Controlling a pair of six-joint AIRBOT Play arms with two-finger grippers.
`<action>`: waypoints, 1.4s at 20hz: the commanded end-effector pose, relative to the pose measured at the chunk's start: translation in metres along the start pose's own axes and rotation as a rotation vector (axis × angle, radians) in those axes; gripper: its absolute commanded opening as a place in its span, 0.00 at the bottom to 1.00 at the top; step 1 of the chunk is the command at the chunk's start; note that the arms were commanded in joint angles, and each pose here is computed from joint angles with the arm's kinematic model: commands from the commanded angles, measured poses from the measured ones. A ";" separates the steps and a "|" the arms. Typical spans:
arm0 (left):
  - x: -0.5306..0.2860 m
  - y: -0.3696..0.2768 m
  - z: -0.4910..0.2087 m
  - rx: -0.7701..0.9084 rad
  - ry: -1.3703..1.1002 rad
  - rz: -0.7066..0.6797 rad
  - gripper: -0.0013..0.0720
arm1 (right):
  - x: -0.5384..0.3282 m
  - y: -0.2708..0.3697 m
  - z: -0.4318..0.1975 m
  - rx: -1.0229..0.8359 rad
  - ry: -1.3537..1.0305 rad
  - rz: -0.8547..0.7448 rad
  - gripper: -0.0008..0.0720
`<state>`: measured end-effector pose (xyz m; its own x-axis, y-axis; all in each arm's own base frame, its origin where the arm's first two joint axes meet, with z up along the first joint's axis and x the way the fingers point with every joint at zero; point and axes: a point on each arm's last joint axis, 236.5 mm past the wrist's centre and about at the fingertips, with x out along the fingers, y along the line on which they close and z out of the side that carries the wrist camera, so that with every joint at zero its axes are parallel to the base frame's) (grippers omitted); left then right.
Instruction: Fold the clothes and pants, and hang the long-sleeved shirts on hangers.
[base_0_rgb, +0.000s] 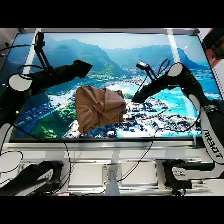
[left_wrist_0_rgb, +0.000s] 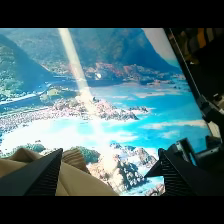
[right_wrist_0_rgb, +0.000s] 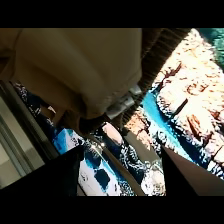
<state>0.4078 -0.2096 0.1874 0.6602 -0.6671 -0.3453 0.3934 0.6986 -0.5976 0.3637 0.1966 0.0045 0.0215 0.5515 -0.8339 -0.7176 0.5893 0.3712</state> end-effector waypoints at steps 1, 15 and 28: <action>-0.003 0.001 0.002 0.012 -0.004 0.005 0.95 | 0.030 0.000 0.004 -0.084 0.036 -0.087 0.77; -0.003 0.001 0.001 0.012 -0.001 0.005 0.95 | 0.066 -0.011 0.021 -0.040 0.009 -0.187 0.77; -0.003 0.002 0.000 0.015 0.001 0.008 0.95 | 0.074 -0.039 0.015 0.382 -0.011 -0.023 0.75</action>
<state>0.4068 -0.2072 0.1878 0.6618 -0.6631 -0.3497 0.3983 0.7062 -0.5854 0.4030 0.2239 -0.0711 0.0911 0.4694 -0.8783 -0.4822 0.7924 0.3735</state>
